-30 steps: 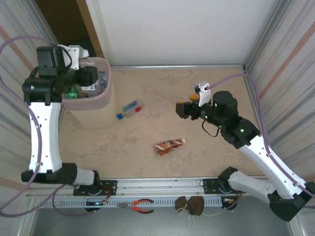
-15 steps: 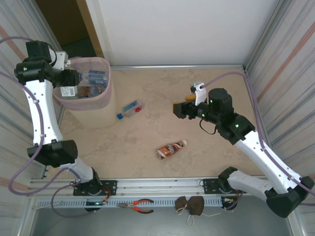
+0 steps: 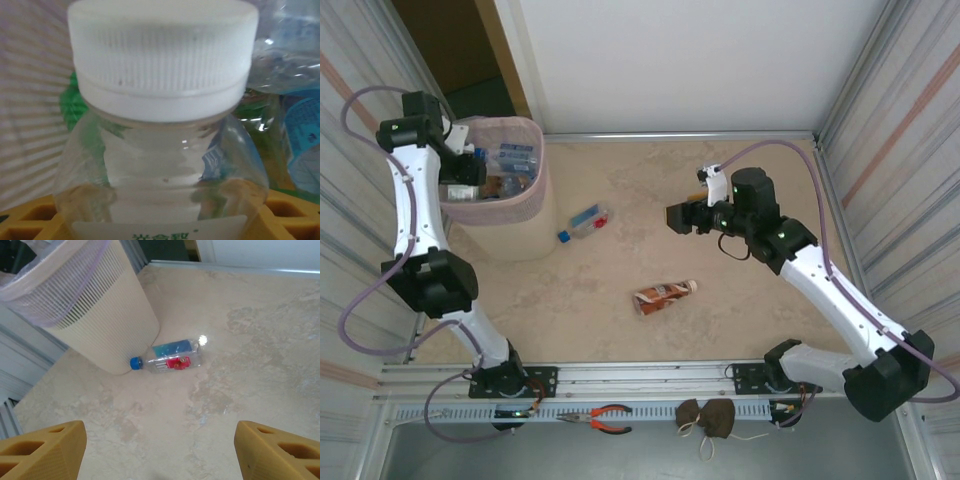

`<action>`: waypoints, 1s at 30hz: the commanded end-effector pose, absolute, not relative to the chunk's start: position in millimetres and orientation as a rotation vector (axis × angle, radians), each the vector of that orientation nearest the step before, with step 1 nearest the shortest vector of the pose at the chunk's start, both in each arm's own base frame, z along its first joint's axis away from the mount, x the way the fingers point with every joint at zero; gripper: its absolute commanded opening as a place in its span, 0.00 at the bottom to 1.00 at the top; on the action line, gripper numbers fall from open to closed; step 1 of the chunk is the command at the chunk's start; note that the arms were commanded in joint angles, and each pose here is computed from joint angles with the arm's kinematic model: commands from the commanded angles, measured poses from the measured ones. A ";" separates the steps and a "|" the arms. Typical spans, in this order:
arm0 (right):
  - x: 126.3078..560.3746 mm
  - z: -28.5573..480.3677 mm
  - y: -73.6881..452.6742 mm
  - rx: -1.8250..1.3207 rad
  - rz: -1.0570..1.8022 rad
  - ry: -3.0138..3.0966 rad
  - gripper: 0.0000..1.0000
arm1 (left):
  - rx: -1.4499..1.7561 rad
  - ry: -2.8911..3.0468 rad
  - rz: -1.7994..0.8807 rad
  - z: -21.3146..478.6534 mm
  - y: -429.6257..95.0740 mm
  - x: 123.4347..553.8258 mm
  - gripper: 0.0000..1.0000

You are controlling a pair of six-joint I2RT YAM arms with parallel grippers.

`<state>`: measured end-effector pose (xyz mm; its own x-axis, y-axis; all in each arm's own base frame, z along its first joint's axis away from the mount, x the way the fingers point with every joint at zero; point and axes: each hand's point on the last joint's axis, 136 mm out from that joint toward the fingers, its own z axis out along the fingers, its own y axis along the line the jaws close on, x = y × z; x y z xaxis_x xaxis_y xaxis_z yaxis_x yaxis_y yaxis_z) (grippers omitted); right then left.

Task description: Put the plastic bottles in the bin

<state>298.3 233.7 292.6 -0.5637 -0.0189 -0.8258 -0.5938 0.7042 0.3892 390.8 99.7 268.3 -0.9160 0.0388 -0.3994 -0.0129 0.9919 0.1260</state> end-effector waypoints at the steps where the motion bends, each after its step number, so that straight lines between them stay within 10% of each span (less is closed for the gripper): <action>1: 300.1 296.0 239.4 -0.492 0.893 2.015 0.76 | 0.051 2.782 0.219 253.0 107.2 384.0 0.56; 15: 294.1 309.6 234.0 -0.477 0.898 1.978 0.76 | 0.053 2.513 0.109 335.2 85.2 390.1 0.87; 30: 289.4 315.5 229.4 -0.445 0.899 1.970 0.75 | 0.092 2.514 -0.083 325.3 60.0 389.4 0.46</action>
<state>293.7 233.6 309.1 -0.5375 0.0084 -0.8432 -0.6221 0.6712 0.4032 393.4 69.6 325.4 -0.8155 0.0588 -0.5758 0.0588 0.9981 0.0186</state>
